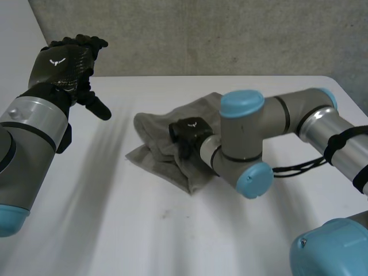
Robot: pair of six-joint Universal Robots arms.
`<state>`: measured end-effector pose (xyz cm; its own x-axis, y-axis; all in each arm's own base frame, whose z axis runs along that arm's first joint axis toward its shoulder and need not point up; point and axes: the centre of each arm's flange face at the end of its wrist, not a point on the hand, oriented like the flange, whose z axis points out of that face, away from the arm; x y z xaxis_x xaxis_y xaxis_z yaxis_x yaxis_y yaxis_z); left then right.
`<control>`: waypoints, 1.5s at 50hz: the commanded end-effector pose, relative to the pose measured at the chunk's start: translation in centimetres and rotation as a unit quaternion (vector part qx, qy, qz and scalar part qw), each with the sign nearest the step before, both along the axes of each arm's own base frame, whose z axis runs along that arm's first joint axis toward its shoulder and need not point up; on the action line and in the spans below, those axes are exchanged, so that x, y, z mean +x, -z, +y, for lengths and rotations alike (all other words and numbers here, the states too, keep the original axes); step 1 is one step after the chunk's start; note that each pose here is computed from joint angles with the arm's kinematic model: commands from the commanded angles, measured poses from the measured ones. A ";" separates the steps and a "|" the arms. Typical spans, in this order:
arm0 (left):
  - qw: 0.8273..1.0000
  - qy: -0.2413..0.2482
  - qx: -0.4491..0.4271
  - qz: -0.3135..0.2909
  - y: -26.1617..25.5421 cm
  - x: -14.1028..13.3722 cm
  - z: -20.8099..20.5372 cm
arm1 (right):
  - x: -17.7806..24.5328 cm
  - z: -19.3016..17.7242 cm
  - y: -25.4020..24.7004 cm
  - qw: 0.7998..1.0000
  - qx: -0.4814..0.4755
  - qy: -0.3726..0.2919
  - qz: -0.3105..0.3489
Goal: Fold the towel.
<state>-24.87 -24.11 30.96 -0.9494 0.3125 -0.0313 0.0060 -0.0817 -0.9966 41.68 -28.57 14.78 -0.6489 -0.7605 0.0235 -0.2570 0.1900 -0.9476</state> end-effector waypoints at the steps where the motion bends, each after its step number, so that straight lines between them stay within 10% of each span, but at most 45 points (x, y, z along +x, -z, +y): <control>1: 1.000 -0.003 -0.002 0.000 -0.2 0.2 -0.1 | -0.5 0.8 -10.6 0.995 -0.071 -0.018 -0.063; 9: 1.000 0.001 -0.024 0.008 -1.6 0.4 -0.3 | -3.6 7.3 -13.7 0.992 -0.039 -0.121 -0.024; 14: 0.999 0.014 -0.030 0.009 -2.0 1.3 -1.3 | -7.4 14.7 -6.7 0.950 0.010 -0.270 0.155; 20: 0.998 0.062 -0.015 0.005 -1.2 0.9 -1.6 | -9.4 15.8 -4.7 0.927 -0.056 -0.293 0.229; 30: 0.988 0.151 0.032 -0.016 2.3 -3.1 -1.4 | -14.0 8.0 -9.0 0.998 -0.047 -0.029 0.011; 46: 0.930 0.298 0.192 -0.096 10.3 -11.0 -0.6 | -18.7 4.3 -5.6 0.994 0.041 0.102 -0.018; 62: 0.903 0.288 0.235 -0.215 16.4 -11.3 -0.7 | -17.6 -0.5 2.2 0.980 0.146 0.136 -0.009; 75: 0.964 0.223 0.065 -0.128 2.9 -11.6 -2.6 | -14.3 -4.2 -13.4 0.980 -0.055 0.103 -0.158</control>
